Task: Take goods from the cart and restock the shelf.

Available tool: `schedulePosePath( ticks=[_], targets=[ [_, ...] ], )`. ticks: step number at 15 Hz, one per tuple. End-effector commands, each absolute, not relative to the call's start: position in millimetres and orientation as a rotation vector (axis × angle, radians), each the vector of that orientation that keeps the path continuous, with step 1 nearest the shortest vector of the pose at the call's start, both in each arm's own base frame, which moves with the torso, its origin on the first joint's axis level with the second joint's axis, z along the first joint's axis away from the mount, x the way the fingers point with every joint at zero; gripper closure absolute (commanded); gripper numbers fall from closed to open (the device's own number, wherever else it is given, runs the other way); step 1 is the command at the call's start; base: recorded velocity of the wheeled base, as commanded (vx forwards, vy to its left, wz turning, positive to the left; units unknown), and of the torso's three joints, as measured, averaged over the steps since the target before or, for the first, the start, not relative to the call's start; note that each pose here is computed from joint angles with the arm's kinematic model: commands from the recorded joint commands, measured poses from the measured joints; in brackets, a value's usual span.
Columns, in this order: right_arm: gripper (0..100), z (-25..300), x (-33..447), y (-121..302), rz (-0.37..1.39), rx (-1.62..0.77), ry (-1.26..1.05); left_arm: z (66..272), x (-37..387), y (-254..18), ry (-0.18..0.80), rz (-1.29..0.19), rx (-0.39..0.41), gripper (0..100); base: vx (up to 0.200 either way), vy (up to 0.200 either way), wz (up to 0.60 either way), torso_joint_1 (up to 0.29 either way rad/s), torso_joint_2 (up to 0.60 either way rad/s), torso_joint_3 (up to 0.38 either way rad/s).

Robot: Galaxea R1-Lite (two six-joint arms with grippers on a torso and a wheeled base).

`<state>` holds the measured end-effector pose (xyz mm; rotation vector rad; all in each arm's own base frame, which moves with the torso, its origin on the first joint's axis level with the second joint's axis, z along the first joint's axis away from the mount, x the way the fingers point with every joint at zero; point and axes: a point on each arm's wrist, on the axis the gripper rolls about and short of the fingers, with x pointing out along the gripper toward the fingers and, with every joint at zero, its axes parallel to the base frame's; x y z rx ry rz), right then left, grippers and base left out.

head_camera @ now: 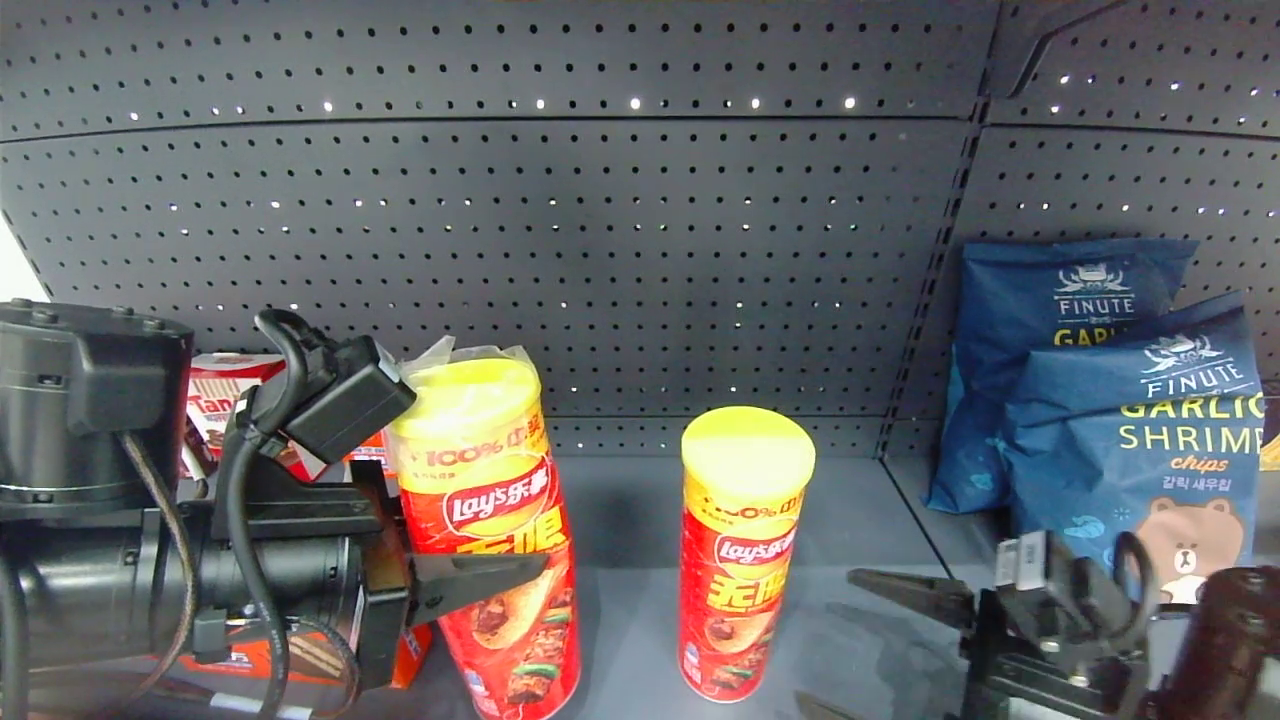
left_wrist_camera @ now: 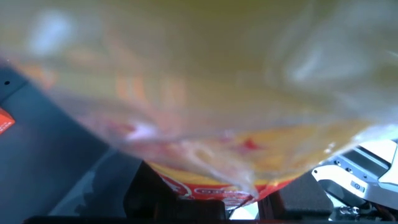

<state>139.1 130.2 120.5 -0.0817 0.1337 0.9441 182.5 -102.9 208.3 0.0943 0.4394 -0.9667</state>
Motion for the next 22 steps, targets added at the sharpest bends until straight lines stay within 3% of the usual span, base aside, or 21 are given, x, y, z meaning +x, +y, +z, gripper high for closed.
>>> schedulePosePath(
  ticks=[1, 6, 11, 15, 16, 22],
  targets=[
    [0, 142.1, 109.4, 79.8, 0.782, -0.059, -0.021, 208.5, 182.3, -102.7, 0.438, -0.967, 0.094, 100, 0.0, 0.0, 0.0, 0.0, 0.0, 0.0],
    [0, 156.1, 92.4, 34.6, 0.413, -0.055, -0.111, 210.5, 183.3, -102.6, 0.43, -0.94, 0.103, 100, 0.0, 0.0, 0.0, 0.0, 0.0, 0.0],
    [0, 139.1, 37.4, 6.3, 0.194, -0.065, -0.082, 214.3, 185.2, -102.7, 0.416, -0.92, 0.108, 100, 0.0, 0.0, 0.0, 0.0, 0.0, 0.0],
    [0, 85.2, -18.8, 0.3, 0.099, -0.063, -0.035, 219.8, 186.3, -103.9, 0.396, -0.921, 0.109, 100, 0.0, 0.0, 0.0, 0.0, 0.0, 0.0],
    [0, 83.8, -20.5, 0.9, 0.04, -0.065, -0.046, 219.6, 185.5, -104.3, 0.397, -0.926, 0.109, 100, 0.0, 0.0, 0.0, 0.0, 0.0, 0.0],
    [0, 75.8, -22.8, 1.3, 0.06, 0.003, -0.003, 223.2, 186.1, -105.0, 0.382, -0.929, 0.11, 100, 0.0, 0.0, 0.0, 0.0, 0.0, 0.0]
  ],
)
